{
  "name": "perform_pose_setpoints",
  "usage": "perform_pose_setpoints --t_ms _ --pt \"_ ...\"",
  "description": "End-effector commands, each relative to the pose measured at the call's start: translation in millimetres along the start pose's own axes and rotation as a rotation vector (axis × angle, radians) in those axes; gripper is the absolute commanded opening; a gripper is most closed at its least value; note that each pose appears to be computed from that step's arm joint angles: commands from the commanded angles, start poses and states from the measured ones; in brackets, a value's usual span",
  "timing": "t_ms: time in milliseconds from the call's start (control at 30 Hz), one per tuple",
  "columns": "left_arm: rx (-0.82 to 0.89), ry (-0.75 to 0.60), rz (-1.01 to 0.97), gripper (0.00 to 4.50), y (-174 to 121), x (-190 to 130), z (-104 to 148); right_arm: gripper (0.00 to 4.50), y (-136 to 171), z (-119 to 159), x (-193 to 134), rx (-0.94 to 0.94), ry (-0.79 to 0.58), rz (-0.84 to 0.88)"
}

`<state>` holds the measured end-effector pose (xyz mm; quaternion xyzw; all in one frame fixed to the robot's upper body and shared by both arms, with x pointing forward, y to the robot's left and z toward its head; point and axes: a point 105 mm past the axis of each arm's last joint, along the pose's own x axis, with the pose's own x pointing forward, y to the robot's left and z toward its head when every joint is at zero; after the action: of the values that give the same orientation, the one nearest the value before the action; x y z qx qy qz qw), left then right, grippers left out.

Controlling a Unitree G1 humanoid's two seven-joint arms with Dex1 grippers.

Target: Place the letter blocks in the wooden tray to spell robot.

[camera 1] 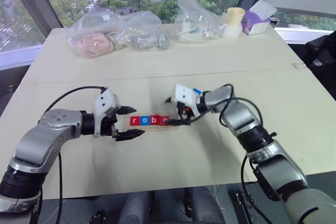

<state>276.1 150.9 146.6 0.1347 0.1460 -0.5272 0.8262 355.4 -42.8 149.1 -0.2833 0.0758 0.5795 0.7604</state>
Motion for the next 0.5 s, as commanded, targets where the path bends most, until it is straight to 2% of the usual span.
perform_pose_setpoints --t_ms 33,233,400,500 --pt "0.030 -0.023 0.001 4.50 -2 -1 8 4.44 -12 19 -17 -0.074 -0.065 -0.087" --pt "0.024 -0.022 0.011 4.50 1 -5 8 4.44 6 15 -33 -0.022 -0.097 -0.114" --pt "0.017 -0.011 0.016 4.50 5 -10 9 4.44 29 0 -21 -0.042 -0.073 -0.114" --pt "0.007 0.044 0.002 4.50 5 -18 3 4.44 35 -5 -13 -0.060 -0.065 -0.110"
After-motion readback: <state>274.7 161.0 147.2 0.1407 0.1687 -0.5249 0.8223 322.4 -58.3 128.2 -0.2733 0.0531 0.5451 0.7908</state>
